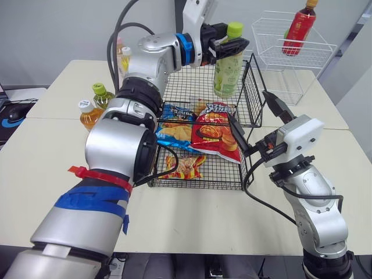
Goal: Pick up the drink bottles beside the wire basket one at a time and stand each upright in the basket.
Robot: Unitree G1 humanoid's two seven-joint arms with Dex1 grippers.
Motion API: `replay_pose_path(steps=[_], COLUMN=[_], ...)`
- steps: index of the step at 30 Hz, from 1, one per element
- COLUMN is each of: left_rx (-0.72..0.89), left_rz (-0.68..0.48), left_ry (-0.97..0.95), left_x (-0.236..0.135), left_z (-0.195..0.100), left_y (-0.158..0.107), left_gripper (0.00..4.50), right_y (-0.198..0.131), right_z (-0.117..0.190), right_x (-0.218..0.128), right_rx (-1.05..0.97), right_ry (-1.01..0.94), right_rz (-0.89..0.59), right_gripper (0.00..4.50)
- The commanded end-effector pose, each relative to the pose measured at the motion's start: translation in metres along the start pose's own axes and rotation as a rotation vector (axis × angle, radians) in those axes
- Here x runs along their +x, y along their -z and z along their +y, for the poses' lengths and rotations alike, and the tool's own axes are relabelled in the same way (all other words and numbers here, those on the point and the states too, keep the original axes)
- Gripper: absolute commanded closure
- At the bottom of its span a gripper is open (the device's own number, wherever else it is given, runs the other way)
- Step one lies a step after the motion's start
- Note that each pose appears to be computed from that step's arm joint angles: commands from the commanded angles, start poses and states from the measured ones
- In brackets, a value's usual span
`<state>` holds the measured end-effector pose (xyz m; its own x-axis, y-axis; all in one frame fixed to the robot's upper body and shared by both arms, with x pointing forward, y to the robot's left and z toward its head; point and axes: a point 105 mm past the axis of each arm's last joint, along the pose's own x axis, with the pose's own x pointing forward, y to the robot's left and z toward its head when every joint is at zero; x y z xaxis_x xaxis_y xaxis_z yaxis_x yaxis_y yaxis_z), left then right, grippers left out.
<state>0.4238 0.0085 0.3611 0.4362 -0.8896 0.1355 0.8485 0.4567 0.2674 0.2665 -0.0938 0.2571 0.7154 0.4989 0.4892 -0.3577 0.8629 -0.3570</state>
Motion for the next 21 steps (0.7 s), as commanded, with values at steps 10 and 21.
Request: replay_pose_path(steps=[10,21], left_rx=[0.110,0.175], left_rz=[-0.110,-0.184], left_ry=[-0.037,-0.287], left_x=[-0.056,-0.166], left_z=[0.021,0.025], left_y=[-0.062,-0.075], left_gripper=[0.03,0.03], right_y=[-0.012,-0.016], right_z=[0.009,0.036], right_x=[0.006,0.022], right_rx=[0.020,0.139], right_ry=[-0.089,-0.445], right_rz=[-0.070,-0.147], right_gripper=[0.00,0.00])
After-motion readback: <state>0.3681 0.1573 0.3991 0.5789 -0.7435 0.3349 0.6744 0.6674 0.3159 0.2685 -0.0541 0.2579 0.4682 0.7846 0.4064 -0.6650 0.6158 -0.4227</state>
